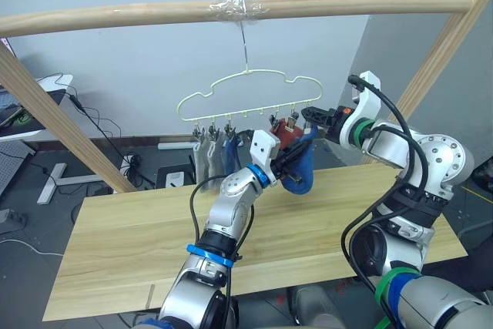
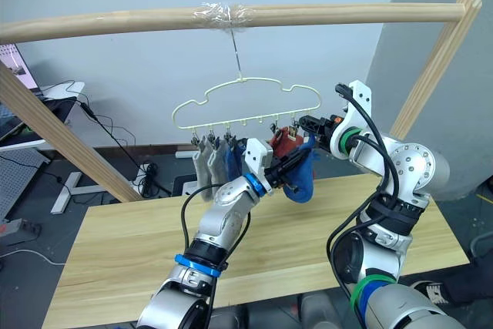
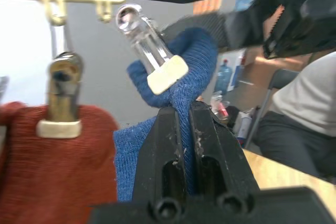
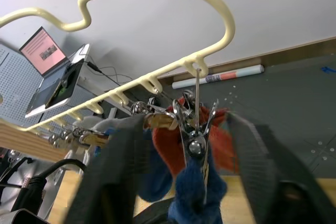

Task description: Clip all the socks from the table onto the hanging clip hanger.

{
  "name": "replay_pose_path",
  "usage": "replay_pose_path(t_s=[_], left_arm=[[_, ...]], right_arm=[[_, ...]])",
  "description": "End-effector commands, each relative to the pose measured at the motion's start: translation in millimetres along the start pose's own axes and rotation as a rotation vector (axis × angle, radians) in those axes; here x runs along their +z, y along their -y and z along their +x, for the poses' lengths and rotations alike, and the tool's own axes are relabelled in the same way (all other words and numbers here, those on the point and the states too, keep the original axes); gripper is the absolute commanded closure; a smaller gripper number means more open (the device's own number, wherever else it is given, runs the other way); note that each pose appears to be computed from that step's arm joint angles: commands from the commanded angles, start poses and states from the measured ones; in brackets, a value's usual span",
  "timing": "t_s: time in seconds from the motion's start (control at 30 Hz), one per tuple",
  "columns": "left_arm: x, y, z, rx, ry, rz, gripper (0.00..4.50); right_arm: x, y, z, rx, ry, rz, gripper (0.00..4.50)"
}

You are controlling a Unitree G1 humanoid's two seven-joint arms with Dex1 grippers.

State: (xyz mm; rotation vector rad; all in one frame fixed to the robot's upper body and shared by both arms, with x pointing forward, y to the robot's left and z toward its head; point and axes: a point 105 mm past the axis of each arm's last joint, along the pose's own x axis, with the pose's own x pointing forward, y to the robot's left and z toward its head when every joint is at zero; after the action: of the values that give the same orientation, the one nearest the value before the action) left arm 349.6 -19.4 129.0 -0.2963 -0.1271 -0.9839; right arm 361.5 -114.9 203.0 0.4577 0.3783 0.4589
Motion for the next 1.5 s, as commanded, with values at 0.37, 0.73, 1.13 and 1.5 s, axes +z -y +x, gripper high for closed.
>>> replay_pose_path(t_s=[0.37, 0.73, 1.13, 1.5], left_arm=[[7, 16, 14, -0.077, 0.023, -0.303, 2.17], [-43, -2, -47, 0.04, -0.184, -0.29, 0.01], [-41, -53, -216, 0.471, -0.456, 0.072, 0.01], [-53, -71, -299, 0.769, -0.605, 0.201, 0.01]], right_arm=[[23, 4, -49, 0.03, 0.297, -0.266, 0.0], [-70, 62, -63, -0.095, 0.207, -0.483, 0.0], [-145, 93, -75, -0.115, 0.029, -0.589, 0.0], [-158, 121, -80, -0.199, -0.017, -0.606, 0.0]])
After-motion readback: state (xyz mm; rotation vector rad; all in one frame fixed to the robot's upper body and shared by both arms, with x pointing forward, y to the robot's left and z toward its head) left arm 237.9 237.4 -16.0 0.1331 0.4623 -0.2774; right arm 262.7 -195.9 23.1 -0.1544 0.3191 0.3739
